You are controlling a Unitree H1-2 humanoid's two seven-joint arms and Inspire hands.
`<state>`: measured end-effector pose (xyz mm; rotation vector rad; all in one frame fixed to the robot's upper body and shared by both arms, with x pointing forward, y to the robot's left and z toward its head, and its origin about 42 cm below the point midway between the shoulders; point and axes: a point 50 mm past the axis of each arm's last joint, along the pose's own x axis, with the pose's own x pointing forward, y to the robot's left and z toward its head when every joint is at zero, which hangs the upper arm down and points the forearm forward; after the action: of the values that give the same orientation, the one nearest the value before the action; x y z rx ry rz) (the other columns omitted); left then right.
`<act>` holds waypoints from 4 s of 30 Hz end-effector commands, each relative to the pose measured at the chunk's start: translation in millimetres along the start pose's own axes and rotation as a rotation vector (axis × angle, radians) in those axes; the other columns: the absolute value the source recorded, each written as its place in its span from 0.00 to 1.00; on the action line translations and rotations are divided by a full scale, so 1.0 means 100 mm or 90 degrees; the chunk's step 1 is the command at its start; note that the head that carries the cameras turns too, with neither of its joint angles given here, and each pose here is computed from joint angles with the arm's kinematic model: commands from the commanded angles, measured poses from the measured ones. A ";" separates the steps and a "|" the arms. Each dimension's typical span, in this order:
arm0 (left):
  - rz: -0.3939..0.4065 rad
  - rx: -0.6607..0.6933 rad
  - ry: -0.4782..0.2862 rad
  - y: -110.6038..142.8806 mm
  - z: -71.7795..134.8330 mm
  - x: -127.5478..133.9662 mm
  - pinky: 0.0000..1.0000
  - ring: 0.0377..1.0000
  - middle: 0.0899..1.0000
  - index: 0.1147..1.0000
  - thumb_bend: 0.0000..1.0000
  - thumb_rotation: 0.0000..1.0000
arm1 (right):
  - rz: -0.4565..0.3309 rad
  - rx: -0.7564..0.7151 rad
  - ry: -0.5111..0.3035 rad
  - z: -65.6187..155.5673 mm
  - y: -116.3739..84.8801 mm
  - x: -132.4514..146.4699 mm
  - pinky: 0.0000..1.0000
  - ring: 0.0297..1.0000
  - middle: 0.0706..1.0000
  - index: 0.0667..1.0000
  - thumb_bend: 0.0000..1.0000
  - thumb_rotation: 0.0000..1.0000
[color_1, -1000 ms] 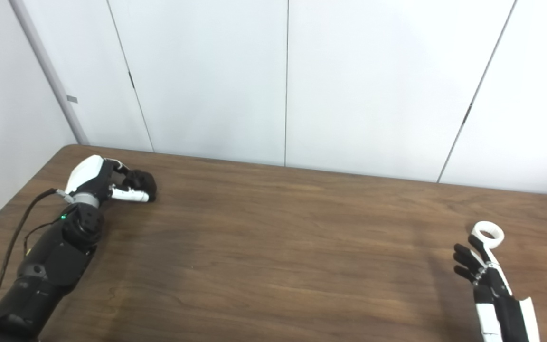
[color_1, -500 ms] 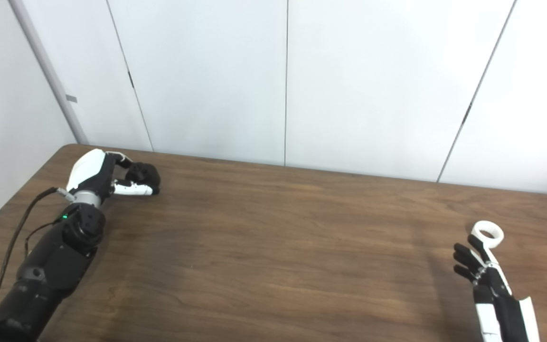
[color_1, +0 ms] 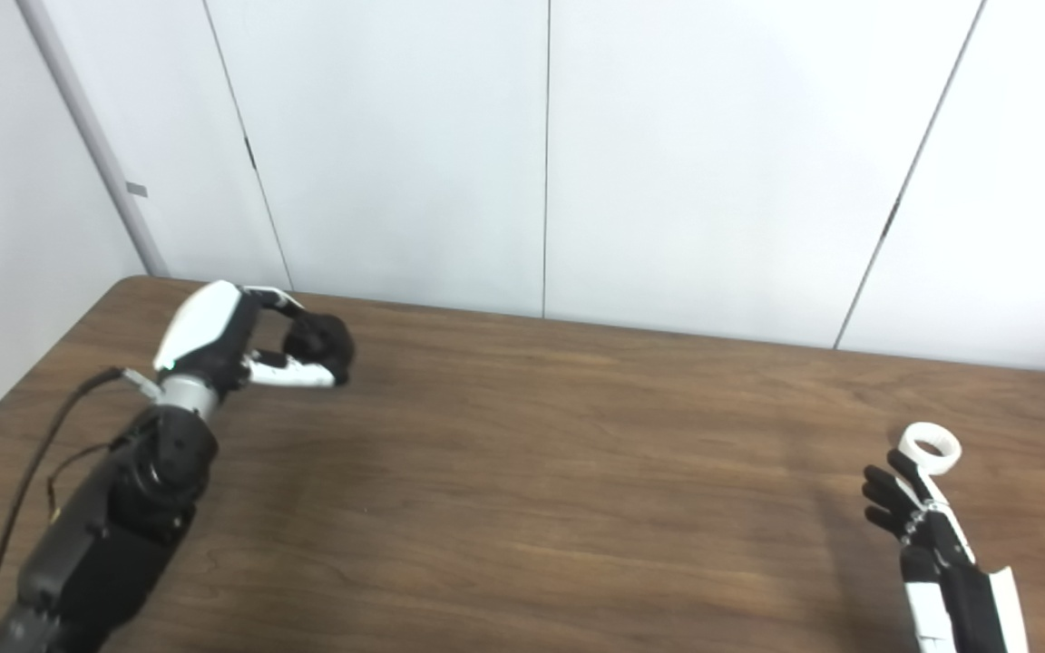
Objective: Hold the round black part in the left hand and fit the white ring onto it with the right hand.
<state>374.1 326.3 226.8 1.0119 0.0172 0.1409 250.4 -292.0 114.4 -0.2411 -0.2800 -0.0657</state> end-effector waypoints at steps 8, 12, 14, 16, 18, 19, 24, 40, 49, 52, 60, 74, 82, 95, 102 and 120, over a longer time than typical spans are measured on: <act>-0.039 0.041 -0.154 -0.22 0.61 -0.49 1.00 0.86 0.72 0.42 0.52 0.05 | -0.004 0.030 0.113 -0.31 0.34 -0.40 0.79 0.82 0.84 0.90 0.60 1.00; -0.065 0.064 -0.197 -0.40 0.72 -0.71 1.00 0.87 0.73 0.42 0.52 0.05 | -0.005 0.025 0.112 -0.27 0.37 -0.40 0.79 0.83 0.84 0.90 0.58 1.00; -0.071 0.066 -0.213 -0.45 0.75 -0.78 1.00 0.86 0.73 0.42 0.52 0.05 | -0.005 0.026 0.110 -0.25 0.38 -0.39 0.79 0.84 0.84 0.90 0.55 1.00; -0.089 0.078 -0.243 -0.52 0.83 -0.90 1.00 0.86 0.73 0.42 0.52 0.06 | -0.005 0.027 0.112 -0.23 0.40 -0.38 0.80 0.84 0.84 0.90 0.55 1.00; -0.099 0.086 -0.267 -0.58 0.89 -1.00 1.00 0.85 0.73 0.42 0.52 0.05 | -0.003 0.028 0.111 -0.22 0.42 -0.38 0.81 0.84 0.84 0.90 0.56 1.00; -0.101 0.089 -0.280 -0.62 0.92 -1.04 1.00 0.85 0.73 0.42 0.52 0.05 | -0.003 0.029 0.112 -0.21 0.43 -0.37 0.81 0.84 0.84 0.90 0.56 1.00; -0.120 0.094 -0.311 -0.75 1.04 -1.22 1.00 0.85 0.73 0.42 0.52 0.05 | -0.007 0.028 0.114 -0.16 0.50 -0.35 0.81 0.83 0.84 0.90 0.57 1.00; -0.210 0.086 -0.349 -1.19 1.13 -1.65 1.00 0.86 0.73 0.42 0.52 0.05 | -0.009 0.028 0.119 0.05 0.61 -0.30 0.80 0.84 0.84 0.90 0.52 1.00; -0.242 0.094 -0.342 -1.34 1.06 -1.70 1.00 0.88 0.74 0.42 0.52 0.05 | -0.006 0.042 0.089 0.27 0.60 -0.19 0.81 0.85 0.85 0.90 0.54 1.00; -0.250 0.094 -0.340 -1.36 1.02 -1.70 1.00 0.88 0.75 0.42 0.52 0.05 | -0.008 0.040 0.088 0.37 0.58 -0.14 0.83 0.87 0.86 0.89 0.57 1.00; -0.252 0.101 -0.336 -1.39 0.94 -1.70 1.00 0.88 0.74 0.42 0.52 0.05 | -0.005 -0.030 0.061 0.66 0.23 0.07 0.84 0.89 0.87 0.87 0.51 0.97; -0.252 0.101 -0.337 -1.34 0.85 -1.70 1.00 0.88 0.75 0.42 0.52 0.05 | -0.056 -0.295 0.006 0.95 -0.33 0.69 0.78 0.84 0.84 0.78 0.63 0.49; -0.255 0.107 -0.333 -1.28 0.77 -1.70 1.00 0.89 0.75 0.42 0.52 0.05 | -0.079 -0.420 0.004 0.95 -0.55 1.12 0.87 0.88 0.85 0.75 0.71 0.34; -0.253 0.114 -0.335 -1.24 0.63 -1.70 1.00 0.87 0.74 0.42 0.52 0.05 | -0.050 -0.575 0.104 0.73 -0.85 1.68 0.83 0.93 0.90 0.72 0.79 0.30; -0.255 0.125 -0.336 -1.22 0.60 -1.70 1.00 0.87 0.74 0.42 0.52 0.05 | -0.026 -0.600 0.174 0.57 -0.92 1.91 0.84 0.94 0.91 0.71 0.80 0.29; -0.271 0.130 -0.326 -1.29 0.51 -1.74 1.00 0.87 0.74 0.42 0.52 0.05 | 0.011 -0.602 0.244 0.54 -0.90 2.14 0.89 0.97 0.93 0.70 0.80 0.30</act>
<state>224.8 185.9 148.7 1.1518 -0.2793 -0.4859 422.9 -364.2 213.8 -1.1330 0.2243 -0.1647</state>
